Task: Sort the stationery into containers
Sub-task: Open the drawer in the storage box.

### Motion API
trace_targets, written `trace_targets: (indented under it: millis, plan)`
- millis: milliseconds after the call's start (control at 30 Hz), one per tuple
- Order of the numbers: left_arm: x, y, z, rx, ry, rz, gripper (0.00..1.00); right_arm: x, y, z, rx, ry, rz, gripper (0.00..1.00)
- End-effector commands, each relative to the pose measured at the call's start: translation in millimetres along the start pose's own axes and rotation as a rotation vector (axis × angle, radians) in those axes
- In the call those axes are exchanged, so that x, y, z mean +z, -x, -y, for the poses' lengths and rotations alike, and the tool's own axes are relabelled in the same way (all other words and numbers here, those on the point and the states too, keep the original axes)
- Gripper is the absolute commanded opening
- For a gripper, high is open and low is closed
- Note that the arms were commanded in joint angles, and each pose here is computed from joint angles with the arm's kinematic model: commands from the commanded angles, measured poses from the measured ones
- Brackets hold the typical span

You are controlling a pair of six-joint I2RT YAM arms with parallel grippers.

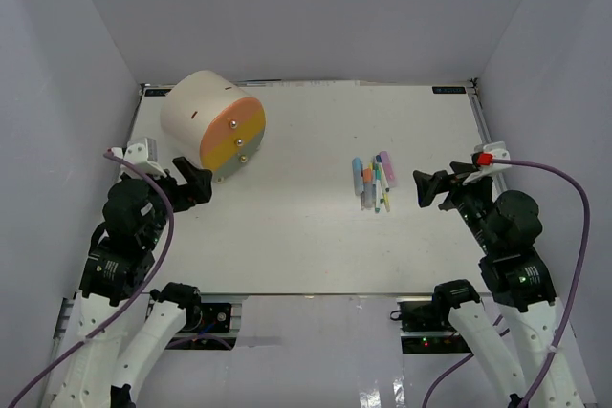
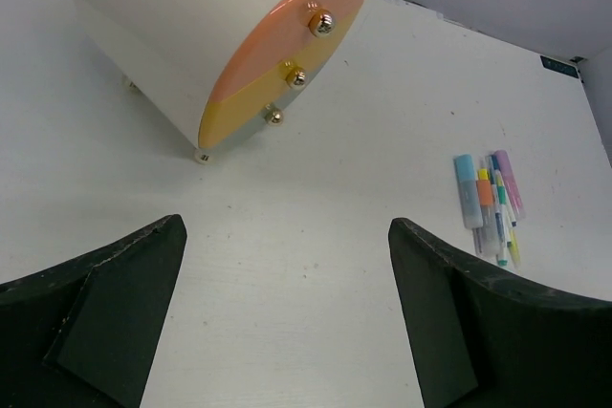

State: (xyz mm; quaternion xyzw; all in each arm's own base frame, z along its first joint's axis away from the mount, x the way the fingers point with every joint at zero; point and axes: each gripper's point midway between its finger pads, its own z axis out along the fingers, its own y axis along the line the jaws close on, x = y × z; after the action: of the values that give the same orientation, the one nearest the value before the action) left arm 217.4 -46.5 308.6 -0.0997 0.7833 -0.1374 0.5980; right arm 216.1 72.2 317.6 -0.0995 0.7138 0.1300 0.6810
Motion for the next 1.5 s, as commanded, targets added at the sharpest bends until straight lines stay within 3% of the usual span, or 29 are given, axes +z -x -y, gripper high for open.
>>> trace_targets:
  millis: [0, 200, 300, 400, 467, 533, 867, 1000, 1167, 1267, 1467]
  plan:
    - [13, 0, 17, -0.014, -0.069, -0.020, 0.98, 15, 4, -14, 0.032, 0.076, 0.009, 0.90]
    - [34, -4, 20, -0.012, -0.060, -0.051, 0.98, 41, -15, -7, 0.170, 0.014, -0.051, 0.90]
    - [44, -2, 19, -0.008, -0.037, -0.053, 0.98, 55, -27, -15, 0.170, 0.066, -0.090, 0.90]
    - [56, 4, 20, 0.003, -0.024, -0.044, 0.98, 71, -29, -32, 0.291, 0.130, -0.139, 0.90]
    - [68, 4, 20, 0.025, -0.008, -0.061, 0.98, 83, -33, -55, 0.321, 0.258, -0.175, 0.90]
    - [76, 9, 21, 0.037, 0.001, -0.056, 0.98, 100, -31, -70, 0.335, 0.311, -0.145, 0.90]
    - [132, 49, 33, 0.182, 0.002, 0.061, 0.98, 166, -72, -185, 0.192, 0.494, -0.194, 0.90]
    - [147, 79, 46, 0.221, -0.034, 0.184, 0.98, 190, -86, -220, 0.133, 0.543, -0.188, 0.91]
    - [168, 91, 50, 0.278, -0.038, 0.255, 0.98, 215, -117, -264, 0.137, 0.677, -0.186, 1.00]
    - [174, 105, 58, 0.310, -0.066, 0.325, 0.98, 232, -124, -285, 0.168, 0.717, -0.180, 0.96]
    - [184, 90, 51, 0.378, -0.048, 0.301, 0.98, 262, -146, -321, 0.172, 0.764, -0.181, 0.91]
